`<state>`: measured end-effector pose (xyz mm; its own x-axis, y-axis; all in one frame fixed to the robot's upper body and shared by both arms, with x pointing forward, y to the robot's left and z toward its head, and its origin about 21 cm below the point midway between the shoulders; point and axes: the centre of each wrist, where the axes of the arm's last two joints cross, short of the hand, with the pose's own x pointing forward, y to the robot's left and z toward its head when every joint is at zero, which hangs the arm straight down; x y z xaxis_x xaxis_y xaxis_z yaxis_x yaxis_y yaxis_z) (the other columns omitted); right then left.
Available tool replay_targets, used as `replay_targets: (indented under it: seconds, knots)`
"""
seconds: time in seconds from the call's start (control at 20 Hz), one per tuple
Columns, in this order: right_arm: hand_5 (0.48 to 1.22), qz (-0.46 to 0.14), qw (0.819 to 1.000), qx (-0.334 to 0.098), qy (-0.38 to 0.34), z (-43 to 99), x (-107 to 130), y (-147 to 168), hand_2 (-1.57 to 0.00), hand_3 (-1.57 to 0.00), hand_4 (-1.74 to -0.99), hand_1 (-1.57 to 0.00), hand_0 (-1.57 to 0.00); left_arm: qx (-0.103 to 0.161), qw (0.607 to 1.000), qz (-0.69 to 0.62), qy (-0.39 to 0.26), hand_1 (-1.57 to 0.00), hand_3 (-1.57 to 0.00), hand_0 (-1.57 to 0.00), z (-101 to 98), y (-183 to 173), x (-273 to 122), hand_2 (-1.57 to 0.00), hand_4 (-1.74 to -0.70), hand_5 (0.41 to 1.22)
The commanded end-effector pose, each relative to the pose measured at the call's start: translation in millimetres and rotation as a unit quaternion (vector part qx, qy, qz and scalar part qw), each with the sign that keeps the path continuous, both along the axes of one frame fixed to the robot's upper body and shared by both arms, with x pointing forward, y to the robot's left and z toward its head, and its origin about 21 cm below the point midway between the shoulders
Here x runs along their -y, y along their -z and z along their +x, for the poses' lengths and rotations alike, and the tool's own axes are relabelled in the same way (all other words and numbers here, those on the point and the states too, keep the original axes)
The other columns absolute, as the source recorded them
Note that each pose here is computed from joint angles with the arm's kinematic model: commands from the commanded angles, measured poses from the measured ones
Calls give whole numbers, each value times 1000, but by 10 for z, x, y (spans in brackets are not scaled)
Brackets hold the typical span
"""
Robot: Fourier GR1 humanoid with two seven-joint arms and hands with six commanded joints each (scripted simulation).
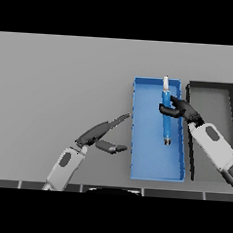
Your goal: Pick up the blue pipe and place it into the blue bin.
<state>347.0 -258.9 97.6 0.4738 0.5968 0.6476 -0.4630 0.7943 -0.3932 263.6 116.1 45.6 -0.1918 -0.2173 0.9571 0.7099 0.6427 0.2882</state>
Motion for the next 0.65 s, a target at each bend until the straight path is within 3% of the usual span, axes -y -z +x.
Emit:
replay_targets:
  seconds: [0.0, 0.25, 0.6]
  knots:
    - [759, -1, 1000, -1, 2, -5, -15, 29, -37, -21, -1046, -37, -40, 1, 1000, -1, -1, 1, 1, 1, 22, -8, -7, 1, -886, 428]
    - [672, -13, 1000, 5, -2, 31, 9, 46, -11, -6, -1022, -11, -13, 2, 1000, -2, 3, 1, 1, 1, -26, -31, 40, 1, -887, 431]
    - [643, -12, 1000, 2, -16, 36, -4, 20, -5, -3, -1022, -5, -6, 2, 1000, -1, -2, 1, 1, 1, -35, -4, -34, 1, -885, 431]
